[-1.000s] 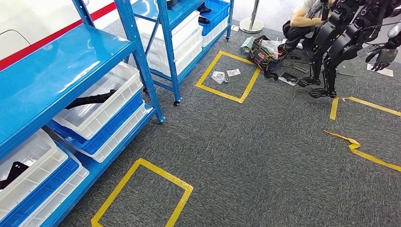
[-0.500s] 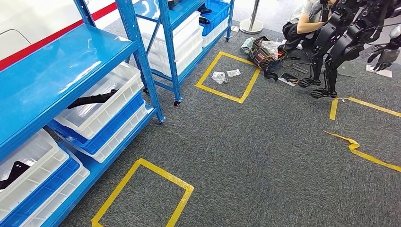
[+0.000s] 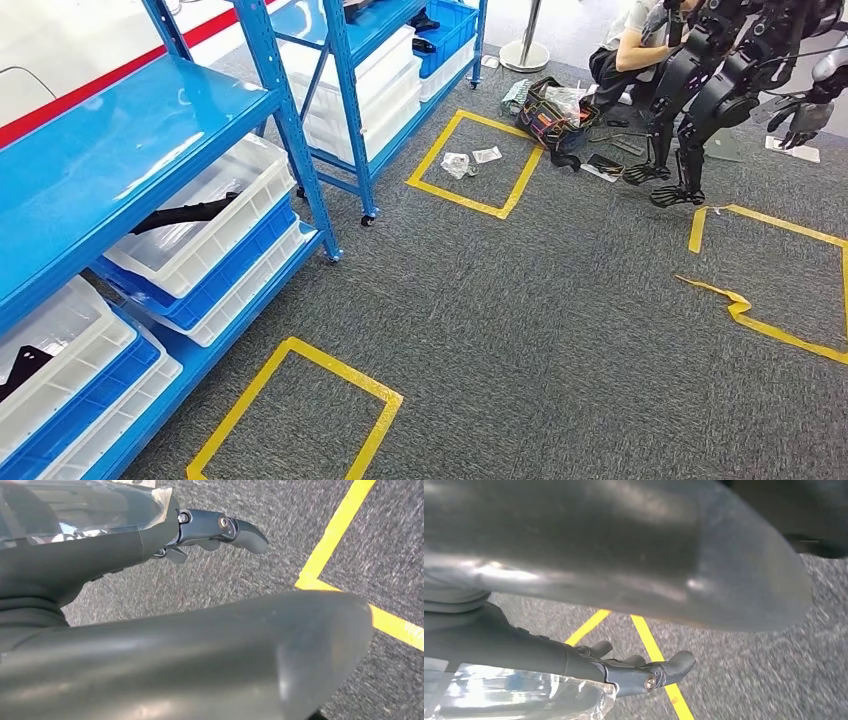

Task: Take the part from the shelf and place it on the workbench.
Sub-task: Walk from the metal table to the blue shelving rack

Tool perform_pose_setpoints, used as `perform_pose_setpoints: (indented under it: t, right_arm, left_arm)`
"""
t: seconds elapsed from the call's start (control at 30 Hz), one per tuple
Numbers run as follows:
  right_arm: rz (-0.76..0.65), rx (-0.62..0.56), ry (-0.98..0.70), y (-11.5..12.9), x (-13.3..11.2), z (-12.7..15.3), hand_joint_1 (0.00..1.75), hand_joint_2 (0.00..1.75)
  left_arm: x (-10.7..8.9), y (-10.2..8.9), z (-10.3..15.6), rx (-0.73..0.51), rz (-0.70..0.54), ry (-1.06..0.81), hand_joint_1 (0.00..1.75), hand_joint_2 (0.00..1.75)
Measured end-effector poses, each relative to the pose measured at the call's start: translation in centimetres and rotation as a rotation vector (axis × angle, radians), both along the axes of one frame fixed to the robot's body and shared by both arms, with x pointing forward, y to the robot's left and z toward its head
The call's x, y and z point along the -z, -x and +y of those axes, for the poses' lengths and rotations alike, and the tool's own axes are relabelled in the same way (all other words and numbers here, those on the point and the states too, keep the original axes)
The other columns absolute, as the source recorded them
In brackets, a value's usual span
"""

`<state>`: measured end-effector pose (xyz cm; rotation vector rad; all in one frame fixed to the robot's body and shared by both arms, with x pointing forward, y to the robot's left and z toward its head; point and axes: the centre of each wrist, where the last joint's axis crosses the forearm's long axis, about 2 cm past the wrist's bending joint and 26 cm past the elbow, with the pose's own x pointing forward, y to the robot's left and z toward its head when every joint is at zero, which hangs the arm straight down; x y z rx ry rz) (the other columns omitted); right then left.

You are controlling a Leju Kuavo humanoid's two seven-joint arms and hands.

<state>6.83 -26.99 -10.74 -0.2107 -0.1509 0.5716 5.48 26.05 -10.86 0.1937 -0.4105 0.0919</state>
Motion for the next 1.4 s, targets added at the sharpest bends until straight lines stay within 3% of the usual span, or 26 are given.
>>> perform_pose_setpoints:
  t: [1.4]
  right_arm:
    - [0.008, 0.0, 0.002, 0.31, 0.06, -0.16, 0.0, 0.0]
  left_arm:
    - [-0.01, 0.06, -0.11, 0.004, 0.031, -0.007, 0.0, 0.0]
